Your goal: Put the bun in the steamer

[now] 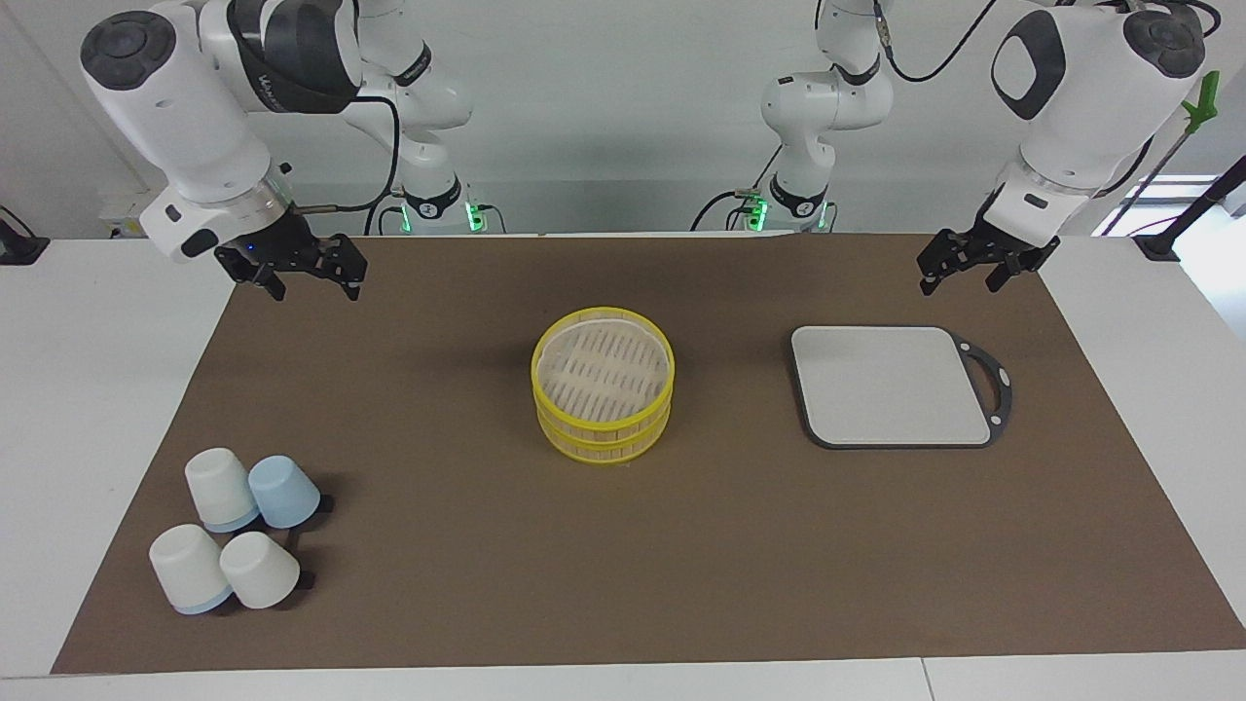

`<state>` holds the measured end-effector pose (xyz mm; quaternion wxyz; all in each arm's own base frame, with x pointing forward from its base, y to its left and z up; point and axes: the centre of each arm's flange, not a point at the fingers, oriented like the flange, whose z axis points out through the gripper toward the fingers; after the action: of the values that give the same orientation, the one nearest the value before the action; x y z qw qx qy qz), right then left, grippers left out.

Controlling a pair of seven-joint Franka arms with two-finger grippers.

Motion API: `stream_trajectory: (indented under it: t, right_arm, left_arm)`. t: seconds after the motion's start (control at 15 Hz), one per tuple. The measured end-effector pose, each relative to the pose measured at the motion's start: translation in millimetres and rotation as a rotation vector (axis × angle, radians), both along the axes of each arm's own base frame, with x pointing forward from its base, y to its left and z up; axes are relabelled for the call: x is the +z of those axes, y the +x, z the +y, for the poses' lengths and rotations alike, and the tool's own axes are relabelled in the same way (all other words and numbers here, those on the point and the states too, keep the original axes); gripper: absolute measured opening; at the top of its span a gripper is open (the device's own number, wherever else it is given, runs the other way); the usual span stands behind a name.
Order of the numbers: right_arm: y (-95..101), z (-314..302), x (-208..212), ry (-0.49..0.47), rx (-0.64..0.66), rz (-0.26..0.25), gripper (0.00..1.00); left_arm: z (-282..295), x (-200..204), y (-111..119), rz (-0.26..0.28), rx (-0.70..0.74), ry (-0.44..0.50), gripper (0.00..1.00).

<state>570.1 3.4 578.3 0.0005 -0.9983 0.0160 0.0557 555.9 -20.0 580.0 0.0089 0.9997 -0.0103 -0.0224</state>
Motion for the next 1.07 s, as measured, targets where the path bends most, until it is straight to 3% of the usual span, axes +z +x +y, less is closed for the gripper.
stream_trajectory:
  t: [1.07]
  right_arm:
    - [-4.5,-6.3,-3.4,-0.003,-0.010,-0.022,1.00]
  left_arm:
    - [5.6,0.0,0.2,0.000,0.010,0.001,1.00]
